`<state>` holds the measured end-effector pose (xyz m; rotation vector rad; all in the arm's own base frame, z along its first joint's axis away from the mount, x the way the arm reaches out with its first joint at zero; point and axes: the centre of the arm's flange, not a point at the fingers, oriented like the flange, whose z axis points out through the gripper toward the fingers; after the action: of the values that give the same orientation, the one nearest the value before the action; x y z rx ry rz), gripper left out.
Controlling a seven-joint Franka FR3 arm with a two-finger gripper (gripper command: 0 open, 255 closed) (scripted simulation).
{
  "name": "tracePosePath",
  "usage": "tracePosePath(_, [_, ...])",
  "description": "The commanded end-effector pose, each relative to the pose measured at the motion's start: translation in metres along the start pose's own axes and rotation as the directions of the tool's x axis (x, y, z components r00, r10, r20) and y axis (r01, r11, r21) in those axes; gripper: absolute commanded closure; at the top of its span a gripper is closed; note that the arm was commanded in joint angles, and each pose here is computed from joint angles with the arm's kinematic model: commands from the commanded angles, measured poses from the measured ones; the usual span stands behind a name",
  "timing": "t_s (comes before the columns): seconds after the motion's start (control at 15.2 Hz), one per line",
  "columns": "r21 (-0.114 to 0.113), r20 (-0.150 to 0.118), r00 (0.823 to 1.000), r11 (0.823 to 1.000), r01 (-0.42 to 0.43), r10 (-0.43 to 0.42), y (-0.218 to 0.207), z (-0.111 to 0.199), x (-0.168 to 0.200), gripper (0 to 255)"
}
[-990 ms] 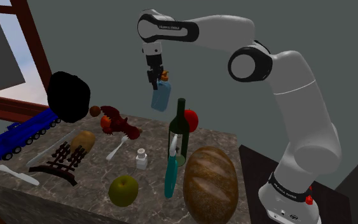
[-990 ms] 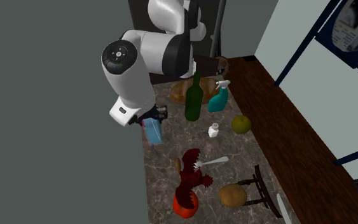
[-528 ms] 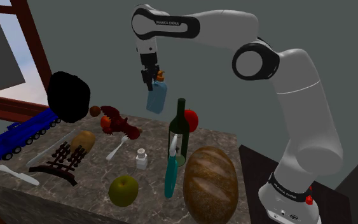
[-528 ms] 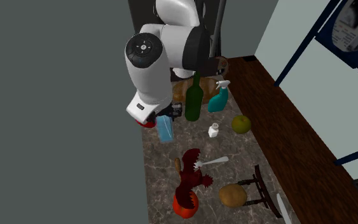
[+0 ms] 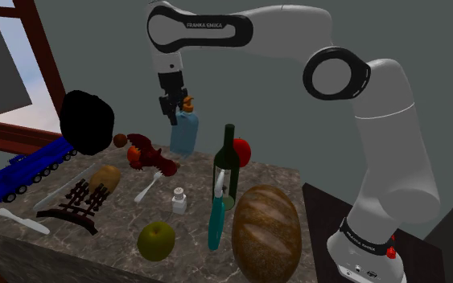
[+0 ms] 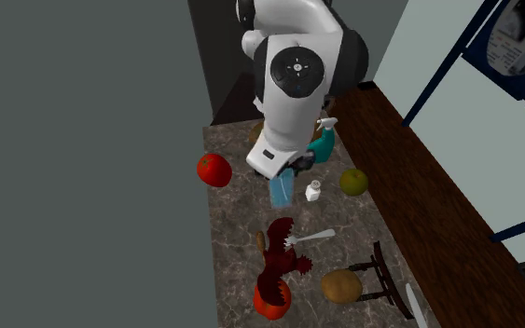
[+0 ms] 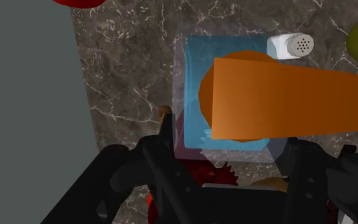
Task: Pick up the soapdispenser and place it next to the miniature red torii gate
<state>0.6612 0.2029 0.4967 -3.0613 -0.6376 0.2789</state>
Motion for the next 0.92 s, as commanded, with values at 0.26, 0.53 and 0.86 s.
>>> tracePosePath(0.26, [0.000,0.000,1.000,1.000,-0.001,0.001,-0.079,0.000,0.008,255])
tracePosePath(0.53, [0.000,0.000,1.000,1.000,-0.001,0.001,-0.131,0.001,0.013,255])
tracePosePath(0.86, [0.000,0.000,1.000,1.000,-0.001,0.001,-0.197,0.002,0.019,255])
